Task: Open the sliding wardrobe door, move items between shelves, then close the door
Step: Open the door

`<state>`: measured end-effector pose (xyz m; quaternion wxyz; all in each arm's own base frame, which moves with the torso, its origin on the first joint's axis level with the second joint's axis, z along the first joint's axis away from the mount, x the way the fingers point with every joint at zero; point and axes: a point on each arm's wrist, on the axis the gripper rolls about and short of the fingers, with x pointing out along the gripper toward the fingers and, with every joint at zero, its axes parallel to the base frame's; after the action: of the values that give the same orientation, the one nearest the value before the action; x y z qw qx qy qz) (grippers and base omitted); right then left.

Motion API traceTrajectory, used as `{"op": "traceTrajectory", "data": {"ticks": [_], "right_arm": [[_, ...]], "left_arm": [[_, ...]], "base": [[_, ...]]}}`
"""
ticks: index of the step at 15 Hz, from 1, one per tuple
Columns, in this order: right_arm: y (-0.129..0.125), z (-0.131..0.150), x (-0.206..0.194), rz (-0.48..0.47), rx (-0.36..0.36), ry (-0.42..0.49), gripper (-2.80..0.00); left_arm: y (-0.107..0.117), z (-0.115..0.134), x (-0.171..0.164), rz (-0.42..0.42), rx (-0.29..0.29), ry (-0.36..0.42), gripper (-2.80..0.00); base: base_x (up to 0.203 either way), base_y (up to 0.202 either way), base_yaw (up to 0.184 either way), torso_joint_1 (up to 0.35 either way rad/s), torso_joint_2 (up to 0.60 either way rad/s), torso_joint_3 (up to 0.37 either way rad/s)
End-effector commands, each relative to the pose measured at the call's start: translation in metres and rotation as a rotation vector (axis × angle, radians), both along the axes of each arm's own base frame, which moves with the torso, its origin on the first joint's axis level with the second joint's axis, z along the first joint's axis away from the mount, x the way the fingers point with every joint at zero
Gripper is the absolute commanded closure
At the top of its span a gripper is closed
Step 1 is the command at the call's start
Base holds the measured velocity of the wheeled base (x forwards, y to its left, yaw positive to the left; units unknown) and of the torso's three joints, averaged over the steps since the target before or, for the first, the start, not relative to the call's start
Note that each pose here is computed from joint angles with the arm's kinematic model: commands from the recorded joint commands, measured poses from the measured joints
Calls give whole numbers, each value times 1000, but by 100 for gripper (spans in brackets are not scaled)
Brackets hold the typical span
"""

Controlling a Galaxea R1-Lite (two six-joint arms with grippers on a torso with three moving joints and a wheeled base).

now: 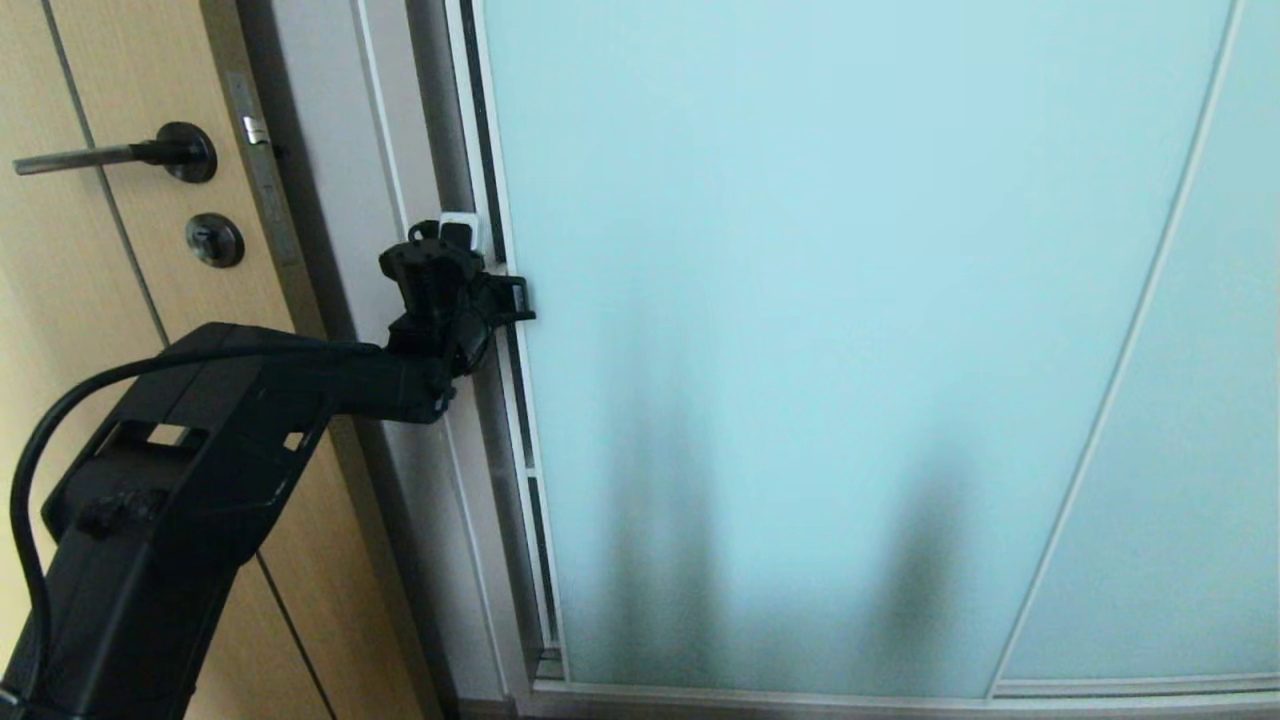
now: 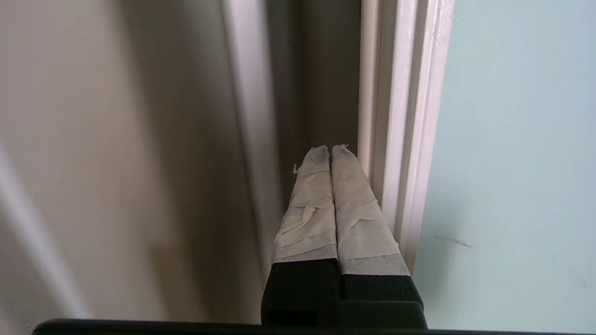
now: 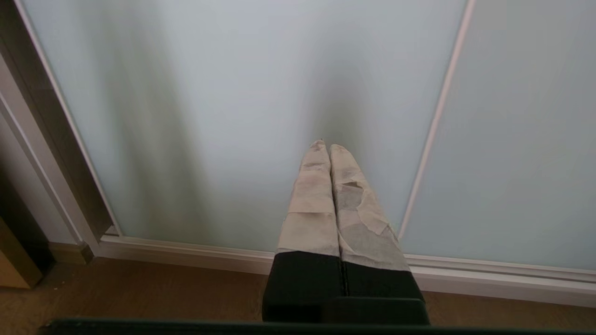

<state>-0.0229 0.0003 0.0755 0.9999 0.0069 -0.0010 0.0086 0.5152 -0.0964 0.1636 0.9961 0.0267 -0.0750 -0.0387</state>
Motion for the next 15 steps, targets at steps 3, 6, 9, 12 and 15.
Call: {"op": "traceTrajectory", "data": {"ticks": [3, 6, 9, 12, 15], "right_arm": [[0, 0, 0, 0, 0, 0, 0], [0, 0, 0, 1, 0, 0, 0], [0, 0, 0, 1, 0, -1, 0], [0, 0, 0, 1, 0, 1, 0], [0, 0, 0, 1, 0, 0, 0]], "left_arm": [[-35, -8, -4, -66, 3, 8, 0], [-55, -1, -8, -105, -4, -13, 0], [-82, -2, -17, -157, -3, -14, 0], [-109, -5, -26, -208, 0, -8, 0], [-135, -10, -36, -258, 4, 1, 0]], "base": [[0, 0, 0, 0, 0, 0], [0, 0, 0, 0, 0, 0], [0, 0, 0, 0, 0, 0], [0, 0, 0, 0, 0, 0], [0, 0, 0, 0, 0, 0]]}}
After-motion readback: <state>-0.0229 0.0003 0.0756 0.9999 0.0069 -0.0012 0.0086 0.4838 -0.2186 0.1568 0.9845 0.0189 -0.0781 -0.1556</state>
